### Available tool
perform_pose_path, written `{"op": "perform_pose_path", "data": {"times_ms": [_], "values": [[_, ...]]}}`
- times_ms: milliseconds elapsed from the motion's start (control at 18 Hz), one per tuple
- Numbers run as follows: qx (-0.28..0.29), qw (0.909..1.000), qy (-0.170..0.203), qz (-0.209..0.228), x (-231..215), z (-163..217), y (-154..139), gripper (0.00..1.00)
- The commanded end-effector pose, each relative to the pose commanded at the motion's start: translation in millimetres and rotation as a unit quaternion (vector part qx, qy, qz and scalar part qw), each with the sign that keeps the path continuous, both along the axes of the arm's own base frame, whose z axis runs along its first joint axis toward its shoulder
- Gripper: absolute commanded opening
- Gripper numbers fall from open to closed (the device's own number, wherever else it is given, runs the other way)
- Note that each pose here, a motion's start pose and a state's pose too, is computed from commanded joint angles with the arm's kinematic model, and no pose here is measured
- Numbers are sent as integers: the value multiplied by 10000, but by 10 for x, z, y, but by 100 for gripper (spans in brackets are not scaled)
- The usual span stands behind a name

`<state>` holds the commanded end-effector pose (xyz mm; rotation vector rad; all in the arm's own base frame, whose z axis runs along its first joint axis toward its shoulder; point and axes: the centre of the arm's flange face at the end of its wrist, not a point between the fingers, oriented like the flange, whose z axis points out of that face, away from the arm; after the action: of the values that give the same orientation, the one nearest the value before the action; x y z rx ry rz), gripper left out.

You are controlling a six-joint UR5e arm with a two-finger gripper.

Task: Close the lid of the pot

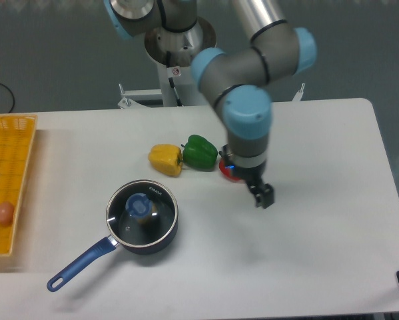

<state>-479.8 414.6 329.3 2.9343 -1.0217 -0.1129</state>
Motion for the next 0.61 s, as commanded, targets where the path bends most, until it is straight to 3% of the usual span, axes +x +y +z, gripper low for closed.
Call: {"op": "perform_pose_path", "data": {"times_ms": [278,611], "values": [[-23,9986,-70,-532,-369,-78,-346,100],[-9,9986,-113,-511,-545,-124,-546,100]]}}
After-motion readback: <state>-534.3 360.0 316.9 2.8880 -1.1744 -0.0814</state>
